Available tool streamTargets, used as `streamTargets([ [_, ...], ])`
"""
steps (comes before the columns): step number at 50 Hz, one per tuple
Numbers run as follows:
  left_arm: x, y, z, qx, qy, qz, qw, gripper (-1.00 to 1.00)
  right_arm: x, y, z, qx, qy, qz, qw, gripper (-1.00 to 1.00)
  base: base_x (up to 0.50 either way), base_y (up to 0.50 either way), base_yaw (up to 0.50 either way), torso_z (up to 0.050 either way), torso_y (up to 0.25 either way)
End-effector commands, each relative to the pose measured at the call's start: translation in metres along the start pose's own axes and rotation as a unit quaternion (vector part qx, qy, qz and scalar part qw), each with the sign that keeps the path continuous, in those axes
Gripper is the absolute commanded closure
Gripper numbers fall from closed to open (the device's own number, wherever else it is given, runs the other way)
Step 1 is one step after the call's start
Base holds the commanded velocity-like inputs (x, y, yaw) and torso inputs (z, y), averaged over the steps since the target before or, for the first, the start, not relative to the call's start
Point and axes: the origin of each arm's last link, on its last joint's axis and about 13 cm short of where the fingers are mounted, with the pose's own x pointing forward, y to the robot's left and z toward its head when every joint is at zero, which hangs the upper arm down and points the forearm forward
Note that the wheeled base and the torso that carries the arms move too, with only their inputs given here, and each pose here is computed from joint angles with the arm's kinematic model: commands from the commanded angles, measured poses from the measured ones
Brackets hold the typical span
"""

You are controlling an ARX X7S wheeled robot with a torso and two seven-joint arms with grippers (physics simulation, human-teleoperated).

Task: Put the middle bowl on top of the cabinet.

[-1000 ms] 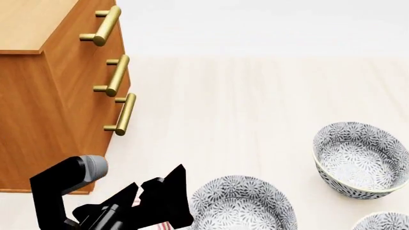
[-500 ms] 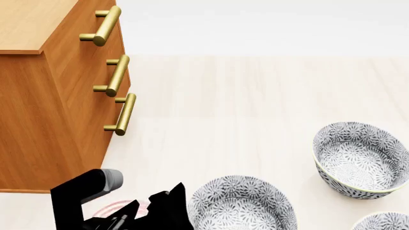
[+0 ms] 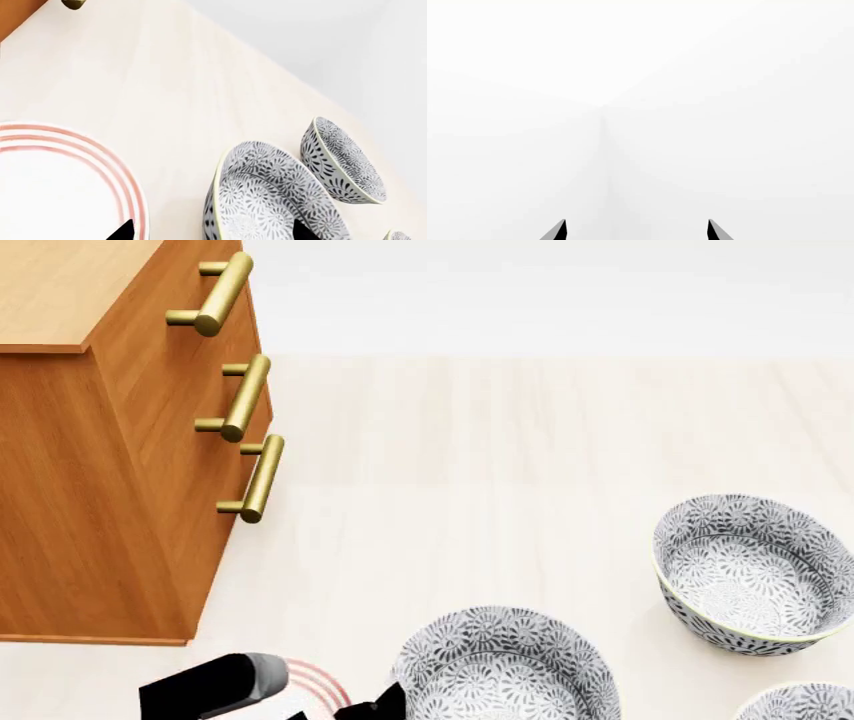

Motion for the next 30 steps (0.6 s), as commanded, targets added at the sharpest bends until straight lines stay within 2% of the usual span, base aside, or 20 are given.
streamTargets([
  [1, 0.0, 0.002, -0.009, 0.007, 0.009, 0.0, 1.0, -1.0, 0.0, -0.001, 0.0, 0.0, 0.0, 0.001, 1.0, -1.0, 0.0, 0.0, 0.0, 0.0, 0.0],
  [14, -0.004, -0.006, -0.01, 0.032, 0.005, -0.016, 0.999, -1.0, 0.0, -0.001, 0.001, 0.0, 0.0, 0.001, 1.0, -1.0, 0.0, 0.0, 0.0, 0.0, 0.0],
  [15, -0.004, -0.007, -0.011, 0.047, -0.001, -0.019, 0.999, -1.0, 0.0, -0.001, 0.001, 0.0, -0.001, 0.001, 1.0, -1.0, 0.0, 0.0, 0.0, 0.0, 0.0],
  [30, -0.001, -0.01, -0.019, 0.057, 0.008, -0.039, 0.998, -1.0, 0.0, 0.0, 0.002, 0.001, -0.004, 0.001, 1.0, -1.0, 0.0, 0.0, 0.0, 0.0, 0.0],
])
